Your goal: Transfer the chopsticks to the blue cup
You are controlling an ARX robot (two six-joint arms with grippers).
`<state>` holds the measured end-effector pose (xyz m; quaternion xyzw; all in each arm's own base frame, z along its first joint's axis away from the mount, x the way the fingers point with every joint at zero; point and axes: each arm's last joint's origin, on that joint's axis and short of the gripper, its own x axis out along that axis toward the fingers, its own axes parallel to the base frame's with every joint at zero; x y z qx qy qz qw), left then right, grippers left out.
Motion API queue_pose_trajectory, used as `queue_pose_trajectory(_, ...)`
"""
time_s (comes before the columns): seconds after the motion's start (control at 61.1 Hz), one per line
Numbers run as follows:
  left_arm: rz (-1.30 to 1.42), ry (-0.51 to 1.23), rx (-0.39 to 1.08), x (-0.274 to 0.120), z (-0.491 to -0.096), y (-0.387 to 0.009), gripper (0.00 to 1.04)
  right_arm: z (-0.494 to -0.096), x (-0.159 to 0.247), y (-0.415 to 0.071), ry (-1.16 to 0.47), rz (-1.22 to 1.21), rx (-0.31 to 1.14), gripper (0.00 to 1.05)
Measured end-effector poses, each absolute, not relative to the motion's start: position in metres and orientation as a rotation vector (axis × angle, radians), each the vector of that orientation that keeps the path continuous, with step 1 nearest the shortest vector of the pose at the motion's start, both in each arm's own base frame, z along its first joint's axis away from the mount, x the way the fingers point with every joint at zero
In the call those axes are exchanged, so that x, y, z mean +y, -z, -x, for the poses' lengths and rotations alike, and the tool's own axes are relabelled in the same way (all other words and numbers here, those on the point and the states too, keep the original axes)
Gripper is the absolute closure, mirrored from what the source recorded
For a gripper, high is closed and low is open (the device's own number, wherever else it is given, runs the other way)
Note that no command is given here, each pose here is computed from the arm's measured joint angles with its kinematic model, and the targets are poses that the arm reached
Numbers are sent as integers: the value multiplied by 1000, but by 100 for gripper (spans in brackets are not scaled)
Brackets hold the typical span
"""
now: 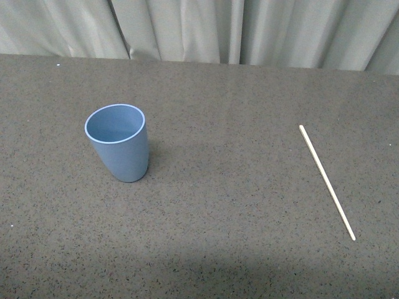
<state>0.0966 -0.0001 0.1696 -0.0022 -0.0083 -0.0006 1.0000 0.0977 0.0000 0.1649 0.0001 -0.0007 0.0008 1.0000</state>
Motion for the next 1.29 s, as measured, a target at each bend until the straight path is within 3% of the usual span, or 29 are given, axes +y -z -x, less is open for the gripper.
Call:
queue_pose_trajectory(0.704, 4, 1, -17, 0, -97, -170, 7, -99, 0, -164, 29, 47, 25, 9)
queue_pose_trajectory(0.835, 4, 2, -17, 0, -97, -170, 7, -122, -2, -172, 51, 297, 139, 9)
queue_pose_trajectory(0.982, 4, 2, -17, 0, -97, -170, 7, -176, 0, -180, -28, 300, 317, 9)
queue_pose_trajectory(1.293, 4, 1, -17, 0, -97, -170, 7, -291, 16, -107, -202, 143, 957, 9)
